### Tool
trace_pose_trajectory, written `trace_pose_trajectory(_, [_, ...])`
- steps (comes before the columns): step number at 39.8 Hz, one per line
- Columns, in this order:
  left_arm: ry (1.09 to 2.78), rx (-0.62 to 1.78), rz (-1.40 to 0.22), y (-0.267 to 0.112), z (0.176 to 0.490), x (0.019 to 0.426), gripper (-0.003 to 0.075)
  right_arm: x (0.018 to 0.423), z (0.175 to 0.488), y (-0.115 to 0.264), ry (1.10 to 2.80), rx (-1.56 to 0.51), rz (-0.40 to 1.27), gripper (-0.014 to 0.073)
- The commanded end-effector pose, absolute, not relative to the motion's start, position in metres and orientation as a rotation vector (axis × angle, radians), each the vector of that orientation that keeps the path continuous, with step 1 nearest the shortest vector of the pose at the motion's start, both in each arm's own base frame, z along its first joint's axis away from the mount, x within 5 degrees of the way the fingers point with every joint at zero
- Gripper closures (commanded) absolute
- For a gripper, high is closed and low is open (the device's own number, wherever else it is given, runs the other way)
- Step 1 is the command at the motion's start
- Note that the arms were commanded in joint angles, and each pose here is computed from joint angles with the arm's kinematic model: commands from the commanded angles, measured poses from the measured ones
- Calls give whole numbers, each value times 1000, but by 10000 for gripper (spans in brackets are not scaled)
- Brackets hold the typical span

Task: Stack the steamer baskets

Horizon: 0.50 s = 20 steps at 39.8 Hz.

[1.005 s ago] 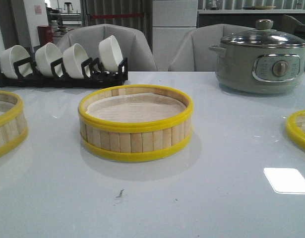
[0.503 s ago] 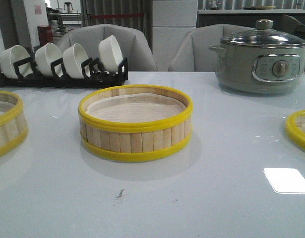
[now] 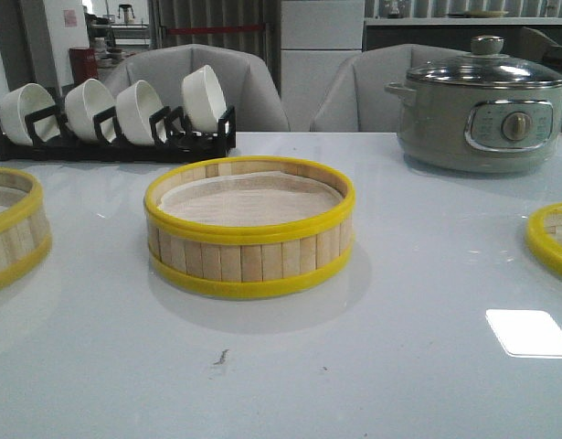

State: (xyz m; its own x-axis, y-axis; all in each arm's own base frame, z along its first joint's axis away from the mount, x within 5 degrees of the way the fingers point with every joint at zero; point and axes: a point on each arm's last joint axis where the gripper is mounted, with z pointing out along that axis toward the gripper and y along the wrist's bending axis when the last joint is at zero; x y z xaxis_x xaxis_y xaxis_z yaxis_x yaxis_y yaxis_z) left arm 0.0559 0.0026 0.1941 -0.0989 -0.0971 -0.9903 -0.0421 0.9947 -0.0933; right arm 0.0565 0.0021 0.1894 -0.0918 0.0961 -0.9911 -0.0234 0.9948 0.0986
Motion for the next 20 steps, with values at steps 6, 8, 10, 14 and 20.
trace_pose_trajectory(6, [1579,-94,-70,1,202,55,636,55,204,1,1534,52,93,539])
trace_pose_trajectory(8, [1573,-92,-69,1,202,55,636,55,204,1,1534,52,93,539])
trace_pose_trajectory(10, [1573,-92,-69,1,202,55,636,55,204,1,1534,52,93,539])
trace_pose_trajectory(14, [1576,-92,-69,1,203,56,636,55,204,1,1534,52,93,539])
trace_pose_trajectory(20, [1527,-101,-108,0,235,54,636,55,204,1,1534,52,93,539])
